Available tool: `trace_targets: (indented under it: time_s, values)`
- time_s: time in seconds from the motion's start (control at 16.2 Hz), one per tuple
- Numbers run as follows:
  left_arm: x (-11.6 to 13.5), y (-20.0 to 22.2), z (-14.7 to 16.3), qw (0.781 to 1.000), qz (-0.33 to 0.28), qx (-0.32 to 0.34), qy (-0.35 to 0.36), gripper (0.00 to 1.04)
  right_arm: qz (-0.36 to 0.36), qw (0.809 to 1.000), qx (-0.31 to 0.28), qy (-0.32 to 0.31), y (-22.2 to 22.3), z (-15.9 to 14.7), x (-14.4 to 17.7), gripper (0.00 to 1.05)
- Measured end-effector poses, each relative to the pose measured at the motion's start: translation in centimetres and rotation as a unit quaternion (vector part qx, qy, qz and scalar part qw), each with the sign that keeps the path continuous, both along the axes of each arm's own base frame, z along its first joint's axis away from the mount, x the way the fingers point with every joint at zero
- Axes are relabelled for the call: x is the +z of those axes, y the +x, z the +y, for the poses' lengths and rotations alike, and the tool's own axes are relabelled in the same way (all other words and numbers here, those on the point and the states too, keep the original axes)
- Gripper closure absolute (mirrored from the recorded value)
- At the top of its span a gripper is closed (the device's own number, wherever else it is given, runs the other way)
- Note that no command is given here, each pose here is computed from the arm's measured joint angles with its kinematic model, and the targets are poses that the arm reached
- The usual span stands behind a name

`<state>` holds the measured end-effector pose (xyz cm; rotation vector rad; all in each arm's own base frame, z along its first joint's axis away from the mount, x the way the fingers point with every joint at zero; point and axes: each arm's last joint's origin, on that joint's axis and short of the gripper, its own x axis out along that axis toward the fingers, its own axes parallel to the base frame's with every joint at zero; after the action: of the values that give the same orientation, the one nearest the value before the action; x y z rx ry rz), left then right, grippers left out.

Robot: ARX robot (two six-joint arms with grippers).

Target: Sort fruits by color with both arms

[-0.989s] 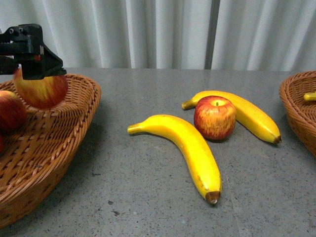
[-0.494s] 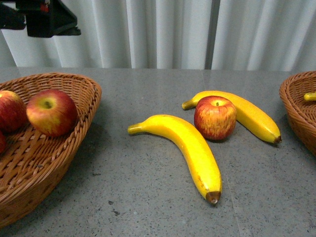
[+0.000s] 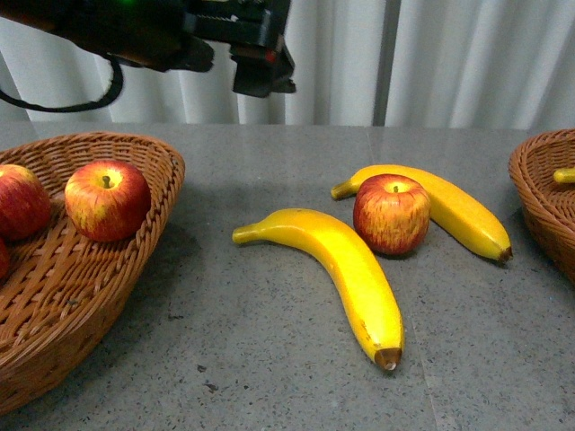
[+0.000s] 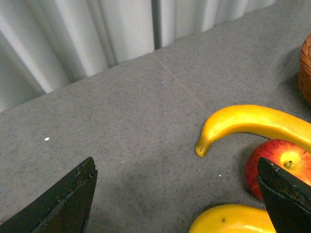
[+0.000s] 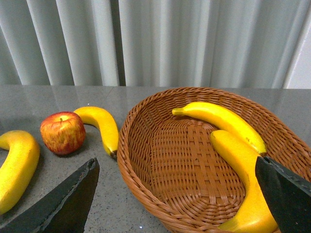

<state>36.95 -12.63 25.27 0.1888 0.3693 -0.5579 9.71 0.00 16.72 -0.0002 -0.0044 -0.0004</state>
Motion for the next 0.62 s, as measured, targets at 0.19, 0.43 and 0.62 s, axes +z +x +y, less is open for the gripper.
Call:
trace_targets:
  time_s: [0.19, 0.43, 0.62]
  values:
    - [-2.2, 0.6, -4.6, 0.998, 0.025, -0.050, 0.015, 0.07, 0.000, 1.000, 0.000, 0.000, 0.0, 0.0, 0.0, 0.07]
    - [-5.4, 0.7, -7.9, 0.994, 0.062, -0.076, 0.047, 0.07, 0.000, 1.000, 0.000, 0.000, 0.0, 0.0, 0.0, 0.07]
    - [-5.5, -0.2, -9.6, 0.993, 0.057, -0.089, 0.052, 0.07, 0.000, 1.000, 0.000, 0.000, 0.0, 0.0, 0.0, 0.07]
